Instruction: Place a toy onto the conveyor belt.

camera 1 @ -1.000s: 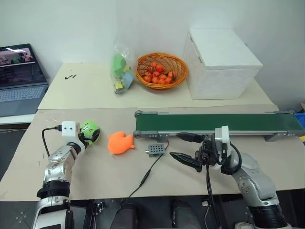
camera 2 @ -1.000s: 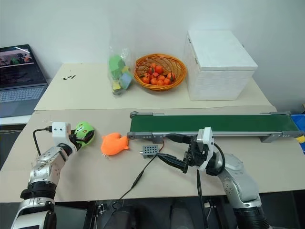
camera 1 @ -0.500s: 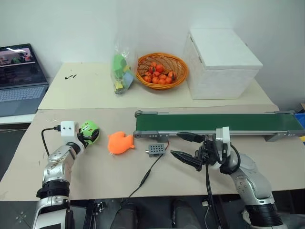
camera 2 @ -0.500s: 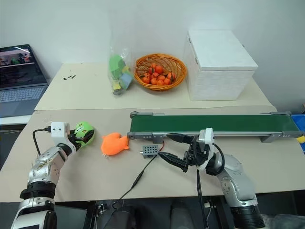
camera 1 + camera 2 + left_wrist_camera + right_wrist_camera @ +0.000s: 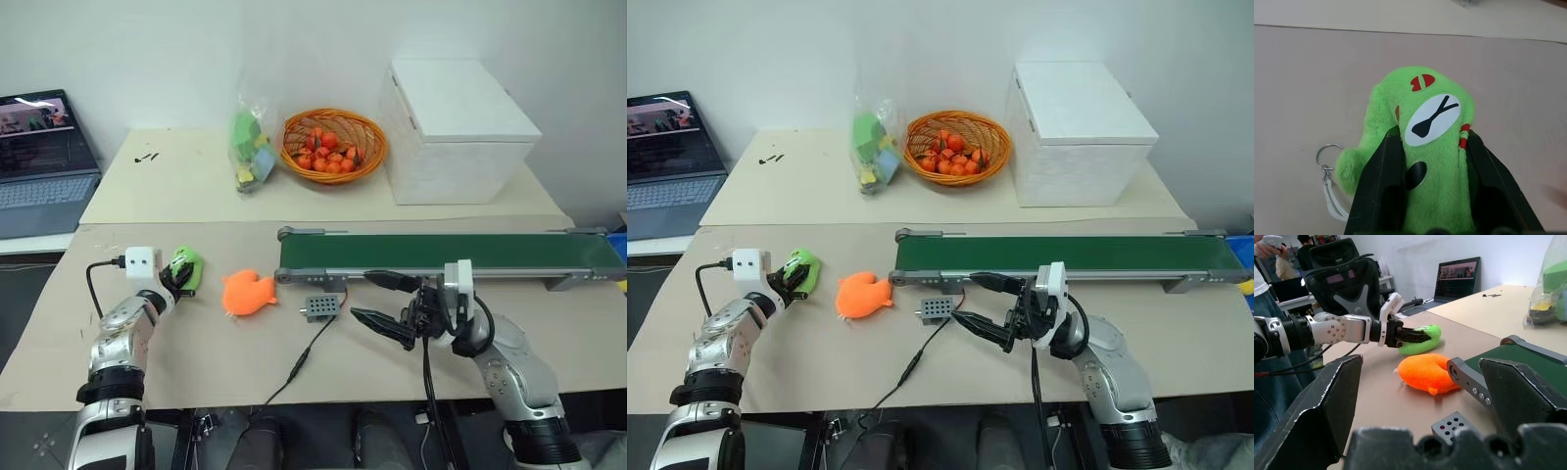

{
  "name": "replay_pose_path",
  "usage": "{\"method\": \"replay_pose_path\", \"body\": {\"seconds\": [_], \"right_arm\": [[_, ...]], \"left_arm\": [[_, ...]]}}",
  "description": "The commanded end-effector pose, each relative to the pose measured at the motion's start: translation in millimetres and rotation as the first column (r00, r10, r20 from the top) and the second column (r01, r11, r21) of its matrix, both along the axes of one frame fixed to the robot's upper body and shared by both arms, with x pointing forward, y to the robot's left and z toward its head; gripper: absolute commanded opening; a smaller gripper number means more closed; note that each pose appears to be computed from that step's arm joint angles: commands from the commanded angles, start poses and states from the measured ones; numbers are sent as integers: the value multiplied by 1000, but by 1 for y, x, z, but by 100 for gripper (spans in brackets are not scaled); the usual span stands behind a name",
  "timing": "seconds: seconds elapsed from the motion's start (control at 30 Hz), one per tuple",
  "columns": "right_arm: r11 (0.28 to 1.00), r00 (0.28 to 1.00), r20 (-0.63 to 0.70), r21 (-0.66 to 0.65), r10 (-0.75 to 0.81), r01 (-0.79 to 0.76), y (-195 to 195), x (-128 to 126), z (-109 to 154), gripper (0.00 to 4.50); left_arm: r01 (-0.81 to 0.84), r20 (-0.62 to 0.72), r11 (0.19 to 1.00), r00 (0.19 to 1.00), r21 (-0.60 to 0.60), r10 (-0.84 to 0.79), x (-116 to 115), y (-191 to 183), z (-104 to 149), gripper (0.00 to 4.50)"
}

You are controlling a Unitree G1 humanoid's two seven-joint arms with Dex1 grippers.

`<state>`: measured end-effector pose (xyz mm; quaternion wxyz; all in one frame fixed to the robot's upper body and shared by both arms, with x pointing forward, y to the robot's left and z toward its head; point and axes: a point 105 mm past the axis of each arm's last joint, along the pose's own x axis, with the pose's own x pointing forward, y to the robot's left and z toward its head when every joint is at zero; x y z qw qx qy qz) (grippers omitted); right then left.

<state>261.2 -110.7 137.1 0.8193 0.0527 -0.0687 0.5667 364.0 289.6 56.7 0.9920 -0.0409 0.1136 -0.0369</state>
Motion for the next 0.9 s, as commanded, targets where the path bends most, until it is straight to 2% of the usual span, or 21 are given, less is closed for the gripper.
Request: {"method": "replay_pose_path", "body": {"seconds": [0.03, 0.07, 0.13, 0.2, 0.27, 0.37, 0.47, 0.53, 0.6, 0.67, 0.77, 0.9], "right_arm": [[1000, 999, 45, 17, -15, 14, -4, 1, 11, 450], [1000, 999, 44, 16, -16, 15, -4, 2, 11, 450], [1000, 999, 40, 14, -17, 16, -4, 2, 11, 450], [1000, 999, 34, 10, -18, 17, -4, 3, 9, 450], [1000, 999, 30, 6, -17, 17, -3, 3, 7, 450], [1000, 1000, 25, 8, -18, 18, -2, 3, 7, 450], [1000, 1000, 23, 12, -20, 20, -3, 3, 7, 450], [1000, 999, 22, 14, -23, 23, -4, 3, 8, 450], [999, 999, 23, 14, -30, 30, -5, 3, 9, 450], [999, 999, 23, 15, -37, 36, -6, 4, 9, 450], [999, 999, 25, 19, -48, 48, -7, 4, 10, 450], [998, 998, 29, 25, -57, 56, -8, 3, 12, 450]], "left_arm": [[-21, 13, 999, 1000, 40, 21, 2, 1, 1, 134], [-31, 46, 998, 999, 55, 29, 4, 2, 8, 134], [-61, 192, 995, 980, 80, 45, 9, 0, 39, 134], [-107, 365, 987, 929, 123, 55, 11, -6, 78, 134], [-140, 469, 976, 882, 167, 46, 10, -14, 104, 134], [-169, 552, 949, 834, 267, -7, 9, -31, 130, 134], [-104, 610, 900, 767, 422, -198, 7, -70, 154, 134], [90, 542, 858, 741, 505, -397, 7, -110, 149, 134], [316, 418, 742, 667, 591, -617, -2, -151, 131, 134], [457, 327, 652, 604, 606, -727, -9, -173, 117, 134], [593, 190, 525, 534, 611, -824, -11, -193, 95, 134], [649, 68, 462, 536, 605, -842, 3, -200, 77, 134]]}}
